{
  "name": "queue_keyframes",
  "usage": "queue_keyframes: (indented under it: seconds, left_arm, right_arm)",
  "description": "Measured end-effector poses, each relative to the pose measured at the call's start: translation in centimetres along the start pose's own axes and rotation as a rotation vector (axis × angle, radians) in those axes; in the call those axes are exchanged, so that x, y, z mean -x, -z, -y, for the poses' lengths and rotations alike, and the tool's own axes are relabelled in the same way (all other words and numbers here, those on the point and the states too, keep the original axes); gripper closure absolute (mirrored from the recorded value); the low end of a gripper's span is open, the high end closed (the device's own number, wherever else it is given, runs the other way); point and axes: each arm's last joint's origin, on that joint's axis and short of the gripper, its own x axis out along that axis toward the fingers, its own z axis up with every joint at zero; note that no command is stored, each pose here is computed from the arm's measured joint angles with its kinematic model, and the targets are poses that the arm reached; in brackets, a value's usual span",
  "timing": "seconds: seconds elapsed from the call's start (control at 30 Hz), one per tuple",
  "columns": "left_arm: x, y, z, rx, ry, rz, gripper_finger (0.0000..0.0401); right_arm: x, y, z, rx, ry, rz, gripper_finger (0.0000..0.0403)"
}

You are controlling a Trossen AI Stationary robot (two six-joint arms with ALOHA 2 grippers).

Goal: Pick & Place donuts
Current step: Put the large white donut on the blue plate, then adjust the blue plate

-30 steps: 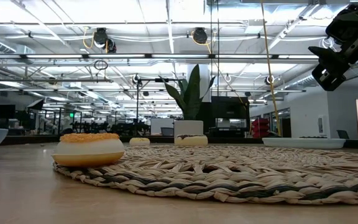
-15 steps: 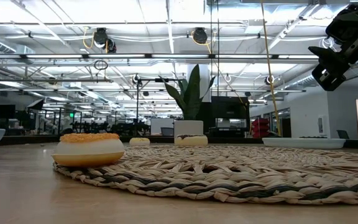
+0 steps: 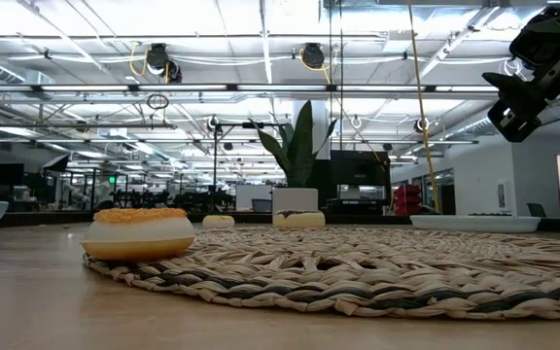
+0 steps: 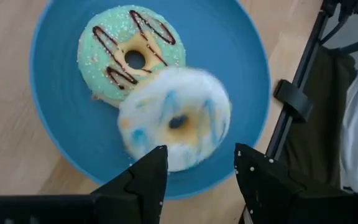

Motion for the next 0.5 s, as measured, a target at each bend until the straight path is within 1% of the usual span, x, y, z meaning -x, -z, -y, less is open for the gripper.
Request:
queue_keyframes:
  seconds: [0.17, 0.23, 0.37, 0.5]
  left_arm:
    - [0.1, -0.2, 0.0, 0.006, 0.005, 0.004, 0.0215]
    - [0.0, -0.4, 0.0, 0.005, 0.008, 0.033, 0.0214]
    - [-0.1, -1.2, 0.2, -0.024, 0.023, 0.157, 0.0214]
    - [-0.3, -2.5, 0.4, -0.075, 0.028, 0.344, 0.0214]
  right_arm:
    - [0.0, 0.0, 0.0, 0.0, 0.0, 0.0, 0.0183]
    - [0.0, 0.0, 0.0, 0.0, 0.0, 0.0, 0.0183]
    - [0.0, 0.0, 0.0, 0.0, 0.0, 0.0, 0.0183]
    - [0.0, 0.0, 0.0, 0.0, 0.0, 0.0, 0.0183]
